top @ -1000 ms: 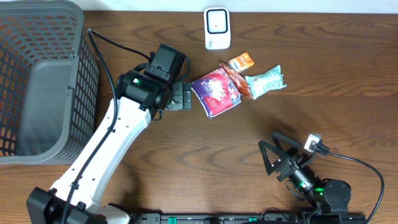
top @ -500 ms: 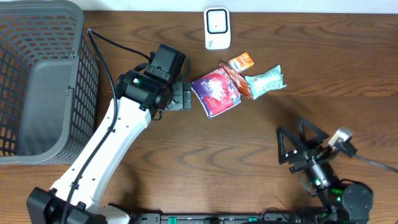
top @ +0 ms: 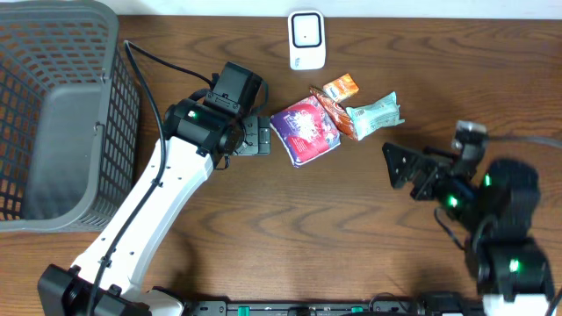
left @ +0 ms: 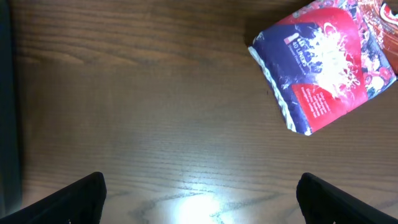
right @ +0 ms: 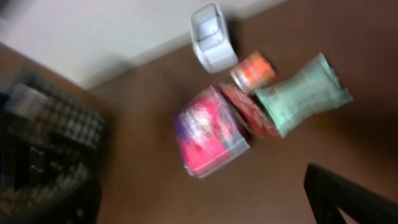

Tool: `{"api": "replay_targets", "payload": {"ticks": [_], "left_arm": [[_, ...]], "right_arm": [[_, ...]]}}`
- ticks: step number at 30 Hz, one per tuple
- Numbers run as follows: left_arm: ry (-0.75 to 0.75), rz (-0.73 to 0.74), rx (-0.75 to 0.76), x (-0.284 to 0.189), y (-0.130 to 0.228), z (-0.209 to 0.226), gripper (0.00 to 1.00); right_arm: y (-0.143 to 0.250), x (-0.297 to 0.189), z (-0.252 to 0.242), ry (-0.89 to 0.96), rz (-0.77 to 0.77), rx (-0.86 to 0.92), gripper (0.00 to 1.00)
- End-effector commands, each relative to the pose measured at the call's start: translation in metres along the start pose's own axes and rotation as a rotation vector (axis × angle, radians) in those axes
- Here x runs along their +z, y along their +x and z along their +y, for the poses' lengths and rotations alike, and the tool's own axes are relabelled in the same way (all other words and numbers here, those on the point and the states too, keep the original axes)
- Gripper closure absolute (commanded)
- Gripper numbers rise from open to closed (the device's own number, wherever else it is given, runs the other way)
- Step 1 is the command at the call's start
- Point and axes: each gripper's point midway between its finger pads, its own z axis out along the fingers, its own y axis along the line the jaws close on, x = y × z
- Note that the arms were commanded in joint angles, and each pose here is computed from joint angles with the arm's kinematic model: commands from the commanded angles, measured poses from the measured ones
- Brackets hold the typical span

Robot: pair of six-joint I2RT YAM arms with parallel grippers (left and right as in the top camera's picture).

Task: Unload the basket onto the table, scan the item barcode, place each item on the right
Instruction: 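Reach the right gripper to the pink pack and grasp it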

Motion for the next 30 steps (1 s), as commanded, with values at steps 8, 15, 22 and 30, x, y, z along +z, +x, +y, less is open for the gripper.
{"api": "replay_targets", "payload": {"ticks": [8,15,22,30], "left_arm": [[-0.021,-0.001,-0.004,0.0,0.0,0.004,0.02],[-0.021,-0.001,-0.004,0.0,0.0,0.004,0.02],[-0.021,-0.001,-0.005,0.0,0.0,0.004,0.02],[-0.021,-0.001,-0.004,0.0,0.0,0.004,0.02]], "right_arm": [[-0.005,0.048,-0.039,0.219,0.385,-0.086,0.01],[-0.033,0.084,-0.042,0.206,0.309,-0.022,0.01],[-0.039,0.092,-0.044,0.201,0.272,-0.038,0.01],[-0.045,0.122,-0.055,0.201,0.239,0.026,0.01]]}}
